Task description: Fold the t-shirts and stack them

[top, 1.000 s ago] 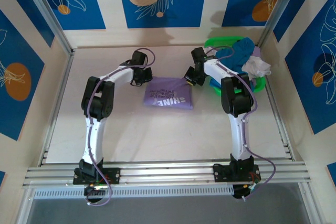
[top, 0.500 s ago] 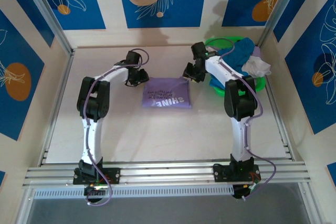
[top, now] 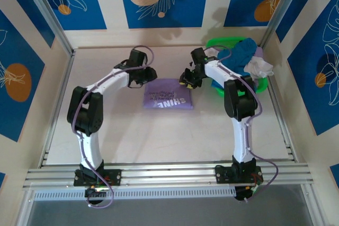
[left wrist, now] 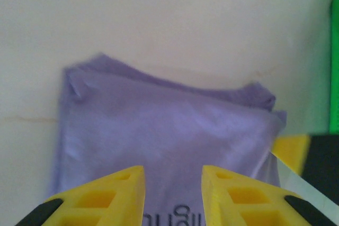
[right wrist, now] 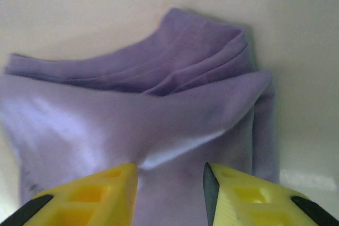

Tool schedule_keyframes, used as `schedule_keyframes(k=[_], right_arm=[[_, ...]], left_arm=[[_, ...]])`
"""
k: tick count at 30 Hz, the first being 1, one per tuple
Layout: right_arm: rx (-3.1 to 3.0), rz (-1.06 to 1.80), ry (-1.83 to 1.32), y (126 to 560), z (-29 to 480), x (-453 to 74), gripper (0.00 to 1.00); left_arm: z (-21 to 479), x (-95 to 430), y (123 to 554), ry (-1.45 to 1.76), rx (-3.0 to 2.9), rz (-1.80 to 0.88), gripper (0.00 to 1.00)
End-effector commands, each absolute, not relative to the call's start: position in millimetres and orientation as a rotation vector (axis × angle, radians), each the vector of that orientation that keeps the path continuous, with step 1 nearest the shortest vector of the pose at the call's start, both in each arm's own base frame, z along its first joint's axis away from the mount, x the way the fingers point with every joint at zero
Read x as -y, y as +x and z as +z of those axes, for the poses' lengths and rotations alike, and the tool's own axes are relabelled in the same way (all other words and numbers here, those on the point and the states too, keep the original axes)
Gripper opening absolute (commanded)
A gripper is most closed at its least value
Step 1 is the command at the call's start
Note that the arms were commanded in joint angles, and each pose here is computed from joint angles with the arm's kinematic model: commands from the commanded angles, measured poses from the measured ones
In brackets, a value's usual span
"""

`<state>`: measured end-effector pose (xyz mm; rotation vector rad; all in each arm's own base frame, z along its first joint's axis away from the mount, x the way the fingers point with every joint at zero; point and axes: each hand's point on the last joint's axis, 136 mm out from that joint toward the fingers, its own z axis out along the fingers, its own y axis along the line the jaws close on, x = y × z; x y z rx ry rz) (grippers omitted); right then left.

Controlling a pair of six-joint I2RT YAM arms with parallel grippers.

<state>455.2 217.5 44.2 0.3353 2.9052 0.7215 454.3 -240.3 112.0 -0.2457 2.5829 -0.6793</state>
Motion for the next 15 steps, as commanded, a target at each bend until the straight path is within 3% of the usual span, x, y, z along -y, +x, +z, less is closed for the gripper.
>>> schedule_keyframes(k=[1, 6, 15], right_arm=[[-2.94, 0.762, 0.346, 461.5, 31.2, -229.7, 0.39], [-3.027, 0.676, 0.44, 467.1, 4.5, -223.5, 0.4], [-3.084, 0.677, 0.464, 458.2, -11.0, -224.8, 0.39]], left_arm=[[80.1, 246.5, 434.1, -0.27, -2.666, -0.672, 0.34], [59.2, 244.0, 424.2, -0.259, -2.721, -0.634, 0.35], [104.1, 286.3, 392.2, -0.057, -2.662, -0.585, 0.36]])
